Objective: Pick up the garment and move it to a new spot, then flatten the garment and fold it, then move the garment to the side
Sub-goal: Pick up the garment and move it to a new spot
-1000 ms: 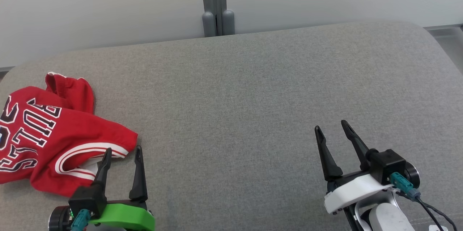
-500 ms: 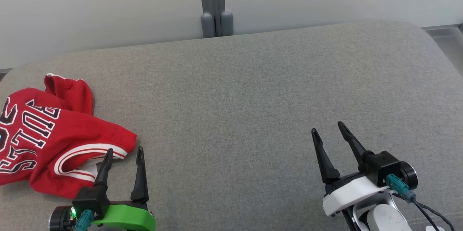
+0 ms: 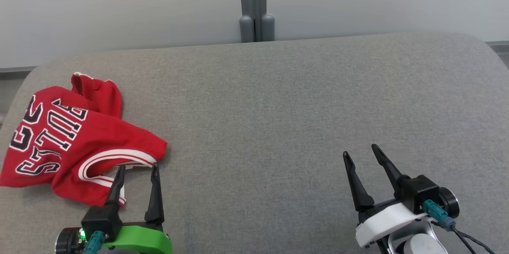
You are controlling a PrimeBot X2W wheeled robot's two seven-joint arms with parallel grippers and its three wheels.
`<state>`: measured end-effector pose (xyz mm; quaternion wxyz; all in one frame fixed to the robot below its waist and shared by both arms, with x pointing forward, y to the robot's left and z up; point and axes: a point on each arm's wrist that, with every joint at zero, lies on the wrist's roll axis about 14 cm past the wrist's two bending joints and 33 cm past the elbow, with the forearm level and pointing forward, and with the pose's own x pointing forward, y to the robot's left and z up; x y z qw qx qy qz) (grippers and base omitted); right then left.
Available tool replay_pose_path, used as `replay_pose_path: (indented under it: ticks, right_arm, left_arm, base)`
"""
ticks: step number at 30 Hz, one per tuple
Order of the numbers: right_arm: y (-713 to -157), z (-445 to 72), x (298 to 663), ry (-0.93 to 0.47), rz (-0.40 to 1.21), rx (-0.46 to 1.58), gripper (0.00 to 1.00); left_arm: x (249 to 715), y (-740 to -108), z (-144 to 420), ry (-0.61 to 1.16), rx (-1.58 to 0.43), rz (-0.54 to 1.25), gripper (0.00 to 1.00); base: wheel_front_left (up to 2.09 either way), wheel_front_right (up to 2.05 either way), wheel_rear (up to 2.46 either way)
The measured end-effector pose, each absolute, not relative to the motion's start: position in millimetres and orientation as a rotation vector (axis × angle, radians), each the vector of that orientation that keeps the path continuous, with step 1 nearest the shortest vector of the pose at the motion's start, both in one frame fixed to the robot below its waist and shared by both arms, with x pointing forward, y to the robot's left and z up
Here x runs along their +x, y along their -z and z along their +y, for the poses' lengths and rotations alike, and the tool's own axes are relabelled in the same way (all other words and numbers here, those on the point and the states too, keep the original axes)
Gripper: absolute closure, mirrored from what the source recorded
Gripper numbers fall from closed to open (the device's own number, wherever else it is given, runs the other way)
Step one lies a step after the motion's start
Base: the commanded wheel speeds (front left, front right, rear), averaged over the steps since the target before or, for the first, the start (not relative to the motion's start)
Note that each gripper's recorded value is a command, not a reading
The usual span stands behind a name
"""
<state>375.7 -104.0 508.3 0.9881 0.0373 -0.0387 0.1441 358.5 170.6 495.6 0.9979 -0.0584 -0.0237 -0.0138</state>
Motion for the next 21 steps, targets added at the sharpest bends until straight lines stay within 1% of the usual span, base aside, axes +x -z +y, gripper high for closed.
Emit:
replay_pose_path:
  ticks: [21]
  right_arm:
    - [-503.2,-18.1,384.9,-0.540,-0.053,0.082,0.00]
  left_arm:
    - [295.0,-495.2,257.6,-0.276,-0.119,-0.067,0.00]
  base:
    - [0.00,0.00,0.00]
